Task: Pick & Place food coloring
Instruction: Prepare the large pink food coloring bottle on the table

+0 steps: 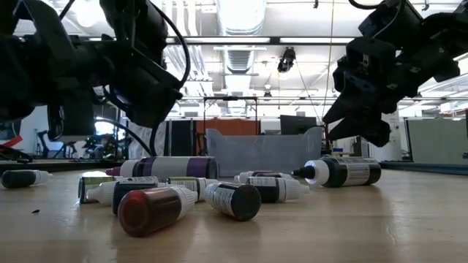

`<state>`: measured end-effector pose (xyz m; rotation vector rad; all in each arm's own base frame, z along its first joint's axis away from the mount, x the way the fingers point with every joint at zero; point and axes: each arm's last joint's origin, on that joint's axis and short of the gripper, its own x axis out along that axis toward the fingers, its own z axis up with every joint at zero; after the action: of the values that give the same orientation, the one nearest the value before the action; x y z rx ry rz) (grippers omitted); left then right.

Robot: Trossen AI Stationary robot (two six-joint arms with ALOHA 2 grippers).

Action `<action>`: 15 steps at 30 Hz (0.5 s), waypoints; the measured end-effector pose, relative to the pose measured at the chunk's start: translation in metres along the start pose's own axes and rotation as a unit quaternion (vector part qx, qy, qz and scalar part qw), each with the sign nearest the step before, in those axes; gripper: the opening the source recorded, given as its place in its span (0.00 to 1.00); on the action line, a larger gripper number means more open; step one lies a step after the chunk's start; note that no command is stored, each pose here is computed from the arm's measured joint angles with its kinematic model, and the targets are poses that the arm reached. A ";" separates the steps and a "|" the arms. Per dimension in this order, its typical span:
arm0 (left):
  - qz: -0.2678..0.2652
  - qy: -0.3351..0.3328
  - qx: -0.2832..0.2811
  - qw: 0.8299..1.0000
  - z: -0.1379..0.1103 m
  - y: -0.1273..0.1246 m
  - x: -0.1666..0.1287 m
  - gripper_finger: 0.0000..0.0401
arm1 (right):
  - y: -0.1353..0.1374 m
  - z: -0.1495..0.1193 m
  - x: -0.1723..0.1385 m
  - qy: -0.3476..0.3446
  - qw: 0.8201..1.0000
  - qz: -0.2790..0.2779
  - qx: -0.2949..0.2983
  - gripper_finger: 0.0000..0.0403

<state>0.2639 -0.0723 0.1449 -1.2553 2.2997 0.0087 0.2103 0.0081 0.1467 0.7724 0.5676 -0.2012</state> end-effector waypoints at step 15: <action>-0.016 -0.007 0.002 1.000 0.003 -0.003 0.000 0.29 | 0.000 0.000 0.000 -0.001 1.000 0.000 0.002 0.42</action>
<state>0.2681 -0.0731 0.1429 -1.2866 2.2660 0.0011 0.2103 0.0081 0.1468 0.7753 0.5659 -0.2037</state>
